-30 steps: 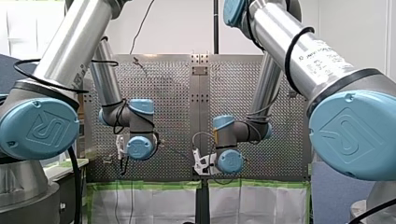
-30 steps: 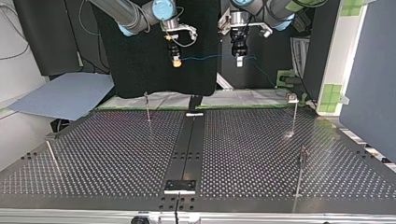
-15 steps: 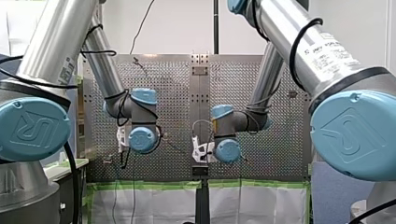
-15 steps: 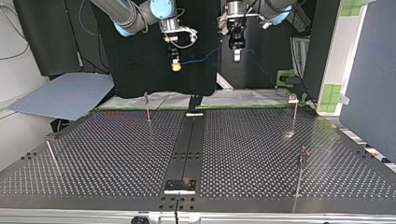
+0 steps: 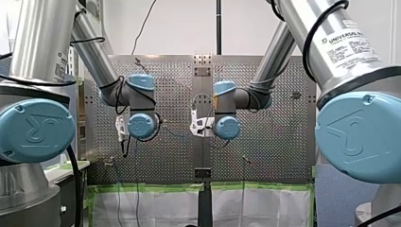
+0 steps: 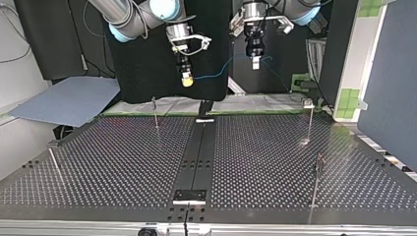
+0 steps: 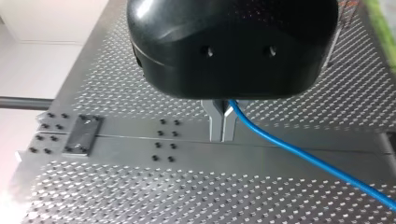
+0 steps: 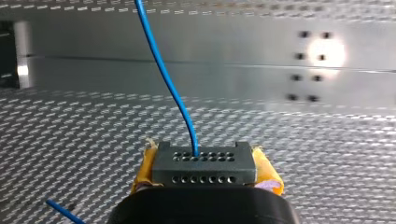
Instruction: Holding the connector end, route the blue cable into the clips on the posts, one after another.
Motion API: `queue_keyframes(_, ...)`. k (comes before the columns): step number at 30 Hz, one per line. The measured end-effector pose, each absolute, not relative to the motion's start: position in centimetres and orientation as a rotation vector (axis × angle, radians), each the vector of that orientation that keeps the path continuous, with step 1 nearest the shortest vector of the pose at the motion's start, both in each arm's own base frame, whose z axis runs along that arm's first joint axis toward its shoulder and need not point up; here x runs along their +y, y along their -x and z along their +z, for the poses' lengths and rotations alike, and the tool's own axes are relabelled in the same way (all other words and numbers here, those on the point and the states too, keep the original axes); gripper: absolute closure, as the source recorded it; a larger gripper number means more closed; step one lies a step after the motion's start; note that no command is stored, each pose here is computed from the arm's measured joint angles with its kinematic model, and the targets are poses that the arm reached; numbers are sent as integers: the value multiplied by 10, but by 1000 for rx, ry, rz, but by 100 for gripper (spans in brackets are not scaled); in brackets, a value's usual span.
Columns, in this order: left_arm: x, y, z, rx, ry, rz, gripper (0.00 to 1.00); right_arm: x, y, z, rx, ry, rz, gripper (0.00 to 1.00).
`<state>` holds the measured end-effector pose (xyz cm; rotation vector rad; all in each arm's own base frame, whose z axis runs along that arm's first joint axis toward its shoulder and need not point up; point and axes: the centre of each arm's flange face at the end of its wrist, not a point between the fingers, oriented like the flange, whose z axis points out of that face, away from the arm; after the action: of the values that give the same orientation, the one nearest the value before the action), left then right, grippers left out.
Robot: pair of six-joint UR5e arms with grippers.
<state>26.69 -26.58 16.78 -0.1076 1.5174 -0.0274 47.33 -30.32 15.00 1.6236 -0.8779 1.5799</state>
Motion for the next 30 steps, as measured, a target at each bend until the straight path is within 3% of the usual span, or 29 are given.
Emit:
queue_keyframes(8,-246,-282,193,1500,120,-21,100,-315,-489,211,-840,-1552,1657,100)
queue_keyframes(23,-218,-322,260,1403,268,27,100,-320,-518,249,-743,-1623,1718,100)
queue_keyframes(30,-213,-319,264,1445,266,50,100,-318,-526,261,-717,-1640,1735,100)
